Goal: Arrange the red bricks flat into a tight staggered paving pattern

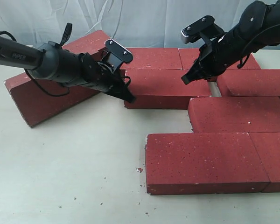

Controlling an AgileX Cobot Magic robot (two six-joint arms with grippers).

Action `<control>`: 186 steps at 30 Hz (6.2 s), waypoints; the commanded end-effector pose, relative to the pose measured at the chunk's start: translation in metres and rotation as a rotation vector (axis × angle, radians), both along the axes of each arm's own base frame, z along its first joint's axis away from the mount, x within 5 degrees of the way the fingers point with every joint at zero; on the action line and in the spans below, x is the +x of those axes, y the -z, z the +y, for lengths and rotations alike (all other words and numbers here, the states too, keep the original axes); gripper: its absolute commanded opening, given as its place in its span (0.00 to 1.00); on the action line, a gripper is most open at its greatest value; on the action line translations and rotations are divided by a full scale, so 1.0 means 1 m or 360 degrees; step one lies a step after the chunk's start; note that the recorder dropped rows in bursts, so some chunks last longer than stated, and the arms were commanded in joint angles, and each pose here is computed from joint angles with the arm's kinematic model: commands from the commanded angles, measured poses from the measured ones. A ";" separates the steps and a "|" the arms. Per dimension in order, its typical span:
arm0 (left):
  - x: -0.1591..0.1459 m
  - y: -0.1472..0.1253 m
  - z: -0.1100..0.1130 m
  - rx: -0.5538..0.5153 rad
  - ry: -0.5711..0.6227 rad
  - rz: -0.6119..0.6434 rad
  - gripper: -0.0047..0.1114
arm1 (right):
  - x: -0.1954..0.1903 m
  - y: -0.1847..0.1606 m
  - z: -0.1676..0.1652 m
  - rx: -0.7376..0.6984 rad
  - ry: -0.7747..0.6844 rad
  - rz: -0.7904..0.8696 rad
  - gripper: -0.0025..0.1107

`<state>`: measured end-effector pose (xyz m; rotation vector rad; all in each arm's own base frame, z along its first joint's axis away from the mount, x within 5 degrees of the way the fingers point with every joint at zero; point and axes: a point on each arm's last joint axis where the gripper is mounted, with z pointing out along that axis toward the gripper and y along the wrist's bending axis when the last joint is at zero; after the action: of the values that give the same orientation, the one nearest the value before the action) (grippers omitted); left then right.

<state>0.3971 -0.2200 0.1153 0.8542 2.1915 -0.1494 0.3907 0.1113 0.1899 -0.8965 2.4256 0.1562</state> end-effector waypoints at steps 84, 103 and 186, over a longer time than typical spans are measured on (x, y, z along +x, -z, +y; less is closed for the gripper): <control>-0.032 -0.154 0.072 0.0408 0.0204 0.0267 0.04 | 0.000 -0.004 0.000 0.0077 0.0051 0.0006 0.02; -0.025 -0.159 0.125 0.0360 -0.0165 0.0378 0.92 | 0.000 -0.005 0.001 0.0098 0.0061 0.0010 0.02; -0.114 -0.083 0.056 0.0861 0.0398 -0.0104 0.94 | -0.001 -0.006 0.013 0.0144 0.0058 -0.0019 0.02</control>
<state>0.2875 -0.1679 0.1933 1.4394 2.0450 0.3617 0.3892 0.1236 0.1921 -0.8160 2.4203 0.2499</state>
